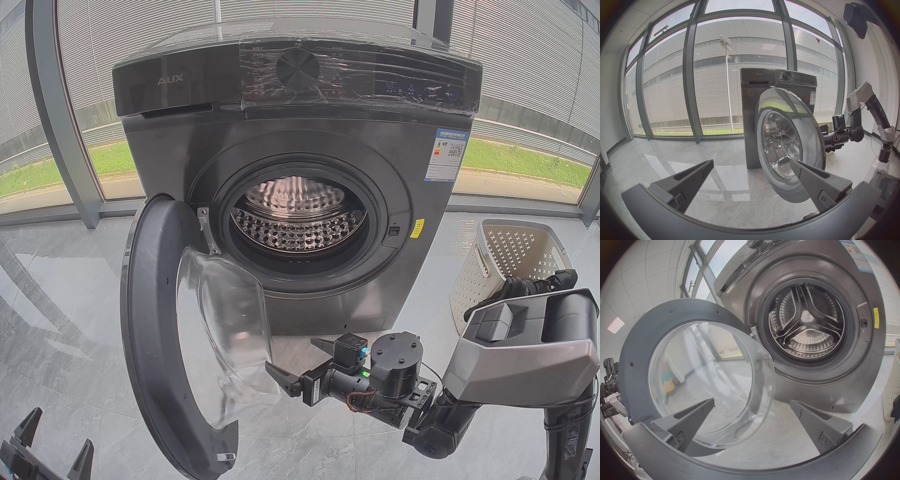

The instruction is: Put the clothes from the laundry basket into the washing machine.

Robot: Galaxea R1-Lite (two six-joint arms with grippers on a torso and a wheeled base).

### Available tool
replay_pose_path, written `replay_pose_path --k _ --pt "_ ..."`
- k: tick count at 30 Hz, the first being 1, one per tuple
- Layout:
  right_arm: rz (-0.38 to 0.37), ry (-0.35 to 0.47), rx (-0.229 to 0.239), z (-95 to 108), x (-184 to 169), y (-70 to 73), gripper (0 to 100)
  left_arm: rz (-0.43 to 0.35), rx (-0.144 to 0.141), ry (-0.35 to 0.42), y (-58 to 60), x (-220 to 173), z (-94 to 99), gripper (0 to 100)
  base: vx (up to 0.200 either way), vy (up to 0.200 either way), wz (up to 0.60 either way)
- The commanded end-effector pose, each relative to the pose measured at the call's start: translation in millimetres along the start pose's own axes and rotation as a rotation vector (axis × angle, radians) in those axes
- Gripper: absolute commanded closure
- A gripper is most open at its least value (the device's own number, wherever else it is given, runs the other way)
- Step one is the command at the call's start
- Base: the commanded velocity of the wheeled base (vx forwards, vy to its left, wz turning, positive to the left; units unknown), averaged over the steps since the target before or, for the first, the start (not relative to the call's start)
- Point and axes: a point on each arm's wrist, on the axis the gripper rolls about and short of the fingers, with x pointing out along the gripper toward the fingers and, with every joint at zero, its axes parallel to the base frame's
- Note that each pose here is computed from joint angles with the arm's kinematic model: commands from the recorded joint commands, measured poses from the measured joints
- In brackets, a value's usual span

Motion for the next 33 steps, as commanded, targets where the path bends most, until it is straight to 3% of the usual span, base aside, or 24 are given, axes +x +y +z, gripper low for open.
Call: replay_pose_path --k 1,12,17,23,28,33 --pt "0.023 0.012 -0.004 -5.5 1.1 8.0 0 0.0 0.0 0.0 -0.3 0.2 -5.3 0 0.0 0.0 0.0" --pt "0.013 -0.014 -0.001 2.2 8.3 3.4 0 0.0 0.0 0.0 -0.3 0.2 -5.3 0 0.0 0.0 0.0" --pt "-0.027 -0.009 0.005 8.3 24.7 -13.2 0 0.0 0.0 0.0 -0.3 0.2 -5.3 0 0.0 0.0 0.0" --pt "-0.057 -0.007 0.012 10.9 45.4 -26.6 0 0.0 0.0 0.0 -0.3 0.2 -5.3 0 -0.2 0.0 0.0" --pt "-0.056 0.0 0.012 9.5 48.1 -26.4 0 0.0 0.001 0.0 -0.3 0.2 -5.3 0 0.0 0.0 0.0" --pt "-0.002 0.02 0.001 5.7 52.6 -2.1 0 0.0 0.001 0.0 -0.3 0.2 -5.3 0 0.0 0.0 0.0"
